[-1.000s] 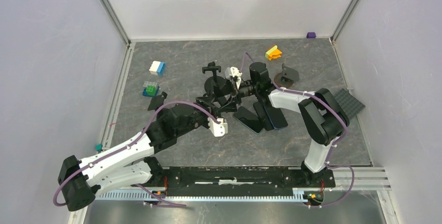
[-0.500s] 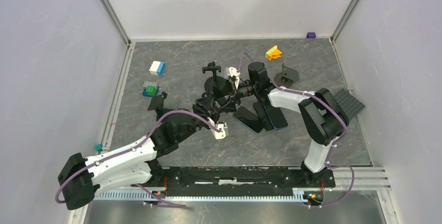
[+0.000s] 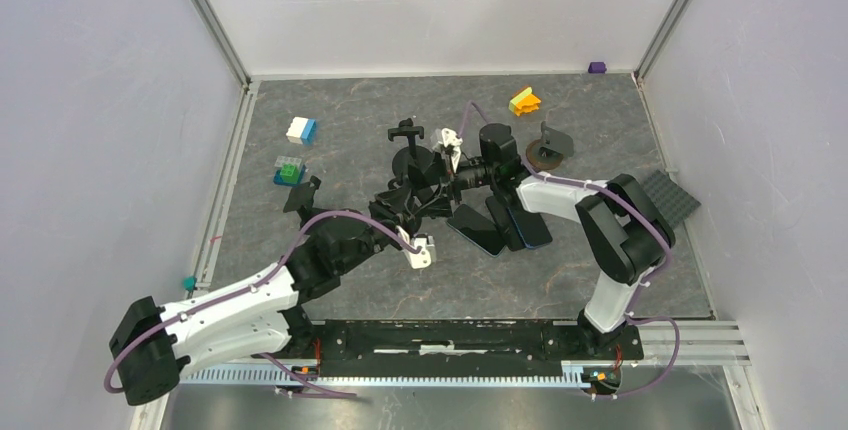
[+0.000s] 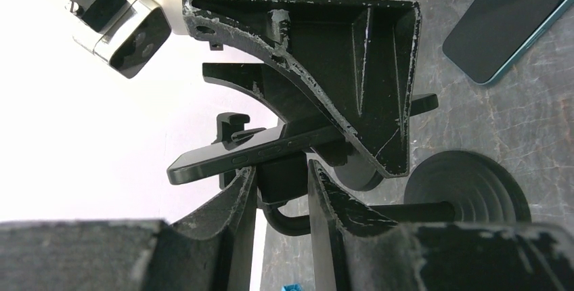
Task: Place the phone on the phone stand
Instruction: Install the phone on the phone stand.
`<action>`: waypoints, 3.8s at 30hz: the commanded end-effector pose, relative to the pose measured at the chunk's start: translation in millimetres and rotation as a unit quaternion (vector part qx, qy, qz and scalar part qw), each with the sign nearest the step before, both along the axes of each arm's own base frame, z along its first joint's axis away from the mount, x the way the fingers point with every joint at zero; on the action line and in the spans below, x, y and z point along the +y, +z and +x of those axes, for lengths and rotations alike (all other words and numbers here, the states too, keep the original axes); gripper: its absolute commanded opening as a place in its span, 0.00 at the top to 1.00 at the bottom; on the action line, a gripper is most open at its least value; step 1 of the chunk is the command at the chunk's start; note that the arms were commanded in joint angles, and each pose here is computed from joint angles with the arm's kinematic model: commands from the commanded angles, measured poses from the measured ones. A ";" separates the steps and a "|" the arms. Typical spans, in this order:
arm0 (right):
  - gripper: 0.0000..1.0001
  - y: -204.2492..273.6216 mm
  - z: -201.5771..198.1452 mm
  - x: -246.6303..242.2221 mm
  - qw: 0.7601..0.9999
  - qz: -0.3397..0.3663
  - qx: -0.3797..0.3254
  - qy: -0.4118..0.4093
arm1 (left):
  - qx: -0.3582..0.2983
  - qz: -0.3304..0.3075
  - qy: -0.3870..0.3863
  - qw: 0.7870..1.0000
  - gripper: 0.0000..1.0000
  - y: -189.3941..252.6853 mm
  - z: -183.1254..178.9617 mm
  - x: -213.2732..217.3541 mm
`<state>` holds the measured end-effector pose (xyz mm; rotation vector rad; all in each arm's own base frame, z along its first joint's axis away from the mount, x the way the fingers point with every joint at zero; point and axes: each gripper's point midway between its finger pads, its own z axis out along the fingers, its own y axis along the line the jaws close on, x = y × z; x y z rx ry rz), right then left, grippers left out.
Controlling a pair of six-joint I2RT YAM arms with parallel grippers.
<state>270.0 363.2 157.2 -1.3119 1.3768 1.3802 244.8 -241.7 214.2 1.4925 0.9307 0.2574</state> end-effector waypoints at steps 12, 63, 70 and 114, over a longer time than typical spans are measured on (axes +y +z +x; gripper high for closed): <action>0.99 32.8 2.7 1.4 0.998 0.037 -0.045 -0.037 | 0.087 -0.013 -0.099 0.991 0.98 -5.7 -37.9 -22.6; 1.00 48.1 28.7 -16.3 0.992 -0.009 -0.085 -0.095 | 0.152 -0.042 0.060 0.986 0.21 79.7 -1.2 41.6; 1.00 45.4 37.5 -23.2 0.987 -0.028 -0.100 -0.125 | 0.298 -0.059 0.077 0.949 0.13 43.4 35.2 61.4; 0.99 30.3 33.1 -20.2 0.973 -0.026 -0.151 -0.175 | 0.527 -0.139 -0.103 0.832 0.98 -39.1 35.3 -7.6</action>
